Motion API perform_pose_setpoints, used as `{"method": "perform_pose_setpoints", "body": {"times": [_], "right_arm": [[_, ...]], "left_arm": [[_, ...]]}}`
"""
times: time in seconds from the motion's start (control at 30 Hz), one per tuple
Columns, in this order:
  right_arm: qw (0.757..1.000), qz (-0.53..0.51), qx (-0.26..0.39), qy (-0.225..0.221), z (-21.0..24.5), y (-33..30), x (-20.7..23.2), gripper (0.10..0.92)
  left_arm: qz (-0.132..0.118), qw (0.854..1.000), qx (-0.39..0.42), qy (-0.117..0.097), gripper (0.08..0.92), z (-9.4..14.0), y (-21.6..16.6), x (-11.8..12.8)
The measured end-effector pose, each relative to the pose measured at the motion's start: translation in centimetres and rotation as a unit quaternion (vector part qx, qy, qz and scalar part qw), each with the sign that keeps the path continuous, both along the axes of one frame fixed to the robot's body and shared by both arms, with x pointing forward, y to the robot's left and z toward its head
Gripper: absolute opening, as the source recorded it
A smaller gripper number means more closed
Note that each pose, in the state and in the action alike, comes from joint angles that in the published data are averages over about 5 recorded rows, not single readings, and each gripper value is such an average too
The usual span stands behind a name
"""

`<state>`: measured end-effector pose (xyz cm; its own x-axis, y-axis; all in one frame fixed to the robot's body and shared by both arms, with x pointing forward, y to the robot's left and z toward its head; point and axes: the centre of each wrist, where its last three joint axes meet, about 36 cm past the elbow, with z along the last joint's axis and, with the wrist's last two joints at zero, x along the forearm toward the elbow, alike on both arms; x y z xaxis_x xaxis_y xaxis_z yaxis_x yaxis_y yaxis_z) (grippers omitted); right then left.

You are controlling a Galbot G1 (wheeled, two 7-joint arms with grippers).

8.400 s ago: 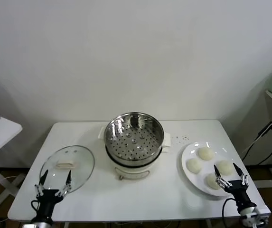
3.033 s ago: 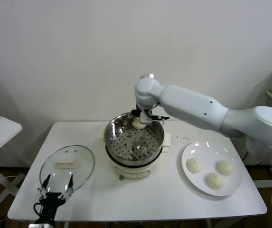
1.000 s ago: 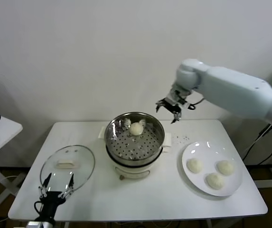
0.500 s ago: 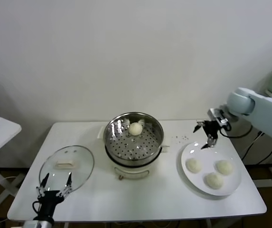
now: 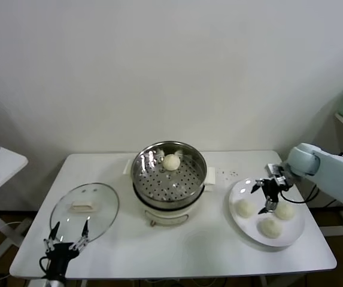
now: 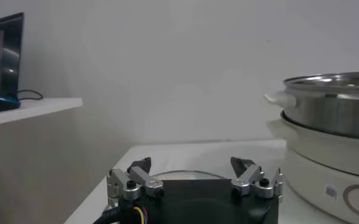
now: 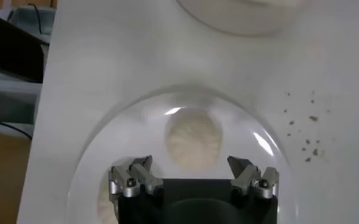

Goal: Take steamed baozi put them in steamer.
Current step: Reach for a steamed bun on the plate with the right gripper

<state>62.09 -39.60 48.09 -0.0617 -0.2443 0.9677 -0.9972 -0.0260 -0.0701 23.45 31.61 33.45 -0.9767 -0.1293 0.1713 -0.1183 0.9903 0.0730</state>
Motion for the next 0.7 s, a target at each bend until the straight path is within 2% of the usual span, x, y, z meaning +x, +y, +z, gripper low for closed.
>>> {"method": "perform_pose_setpoints", "body": {"times": [0.7], "right_arm": [[1.000,0.005,-0.013,0.015,-3.8,3.1,2.1,0.816]], "left_arm": [[0.008,1.000,-0.005,0.005,0.823,-0.6,0.3,0.0]]}}
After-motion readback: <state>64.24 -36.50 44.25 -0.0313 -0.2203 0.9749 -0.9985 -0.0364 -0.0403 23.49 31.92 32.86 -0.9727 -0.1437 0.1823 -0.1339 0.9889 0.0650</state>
